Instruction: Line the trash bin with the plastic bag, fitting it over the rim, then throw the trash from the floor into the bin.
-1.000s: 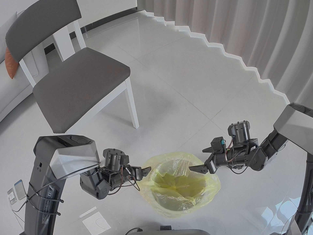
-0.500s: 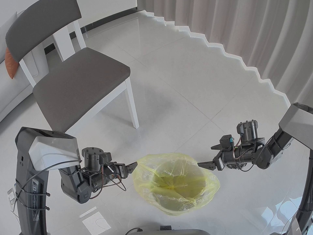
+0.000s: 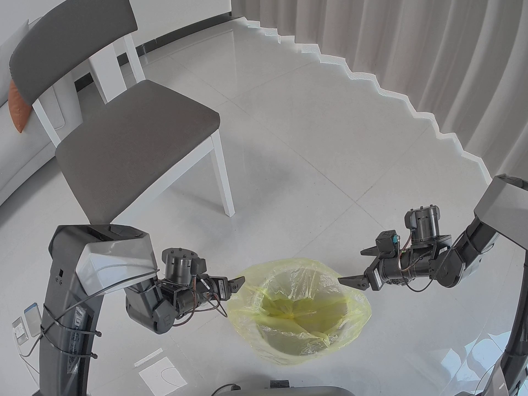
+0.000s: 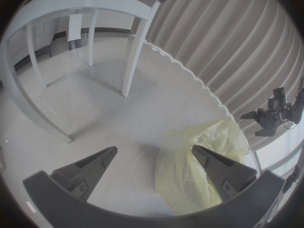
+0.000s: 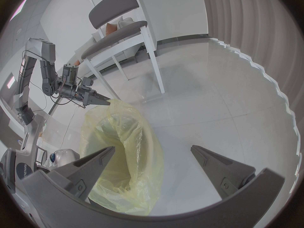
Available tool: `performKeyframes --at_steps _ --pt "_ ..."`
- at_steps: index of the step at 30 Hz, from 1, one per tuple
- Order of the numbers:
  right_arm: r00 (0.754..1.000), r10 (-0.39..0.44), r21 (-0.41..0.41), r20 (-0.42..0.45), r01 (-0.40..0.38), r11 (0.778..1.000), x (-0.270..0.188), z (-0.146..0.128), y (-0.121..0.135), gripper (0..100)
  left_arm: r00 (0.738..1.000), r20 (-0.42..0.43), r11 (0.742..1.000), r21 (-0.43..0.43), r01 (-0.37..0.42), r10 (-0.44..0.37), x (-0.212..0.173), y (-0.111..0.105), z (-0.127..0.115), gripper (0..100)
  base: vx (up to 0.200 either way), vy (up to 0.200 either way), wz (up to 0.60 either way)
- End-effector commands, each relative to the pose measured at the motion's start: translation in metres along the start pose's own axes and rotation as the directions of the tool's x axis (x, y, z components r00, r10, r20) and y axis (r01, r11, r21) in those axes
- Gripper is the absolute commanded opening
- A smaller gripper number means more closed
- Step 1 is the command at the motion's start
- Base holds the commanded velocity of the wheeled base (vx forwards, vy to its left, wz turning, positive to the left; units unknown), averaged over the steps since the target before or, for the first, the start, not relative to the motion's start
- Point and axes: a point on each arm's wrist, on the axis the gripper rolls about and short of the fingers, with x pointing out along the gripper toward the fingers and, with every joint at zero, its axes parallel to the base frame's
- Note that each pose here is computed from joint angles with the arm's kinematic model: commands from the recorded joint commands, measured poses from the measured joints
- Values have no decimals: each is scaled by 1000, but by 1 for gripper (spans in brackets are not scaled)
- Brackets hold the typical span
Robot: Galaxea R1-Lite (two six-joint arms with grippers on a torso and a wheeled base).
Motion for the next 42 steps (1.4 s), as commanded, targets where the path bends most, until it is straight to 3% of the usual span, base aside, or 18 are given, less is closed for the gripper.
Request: performKeyframes --at_steps 1,10,18,20,22,25,32,36,38,42 --pt "1000 5 -2 -5 -5 1000 -1 -1 2 100 999 -39 1000 4 -4 4 37 -3 9 100 0 0 0" --pt "1000 7 0 -9 -7 1000 1 -2 2 100 995 -101 999 27 30 -27 63 -28 25 100 0 0 0" --pt "1000 5 2 -10 -5 1000 -2 -3 2 100 992 -124 999 37 17 -12 69 -35 33 100 0 0 0" --pt "1000 3 0 -6 -3 1000 -3 -1 2 100 993 -121 1000 25 7 -4 66 -31 36 100 0 0 0" --pt "1000 -4 5 -3 4 1000 -7 0 1 100 997 -78 999 -26 -28 26 43 -14 55 100 0 0 0" --pt "1000 -9 9 -2 9 1000 -7 -1 -1 100 999 -32 996 -81 -33 30 21 -4 69 100 0 0 0" --pt "1000 -23 23 -6 23 999 -10 -4 -7 100 998 30 989 -138 -45 49 -5 17 82 100 0 0 0" --pt "999 -39 34 -10 40 999 -20 -8 -8 100 997 79 994 -111 19 -10 -29 2 89 100 0 0 0" --pt "999 -47 41 0 47 998 -27 -7 -9 100 989 85 991 -52 127 -122 -50 -31 84 100 0 0 0" --pt "999 -27 26 17 27 999 -24 -10 -3 100 977 91 981 2 194 -194 -68 -59 87 100 0 0 0"
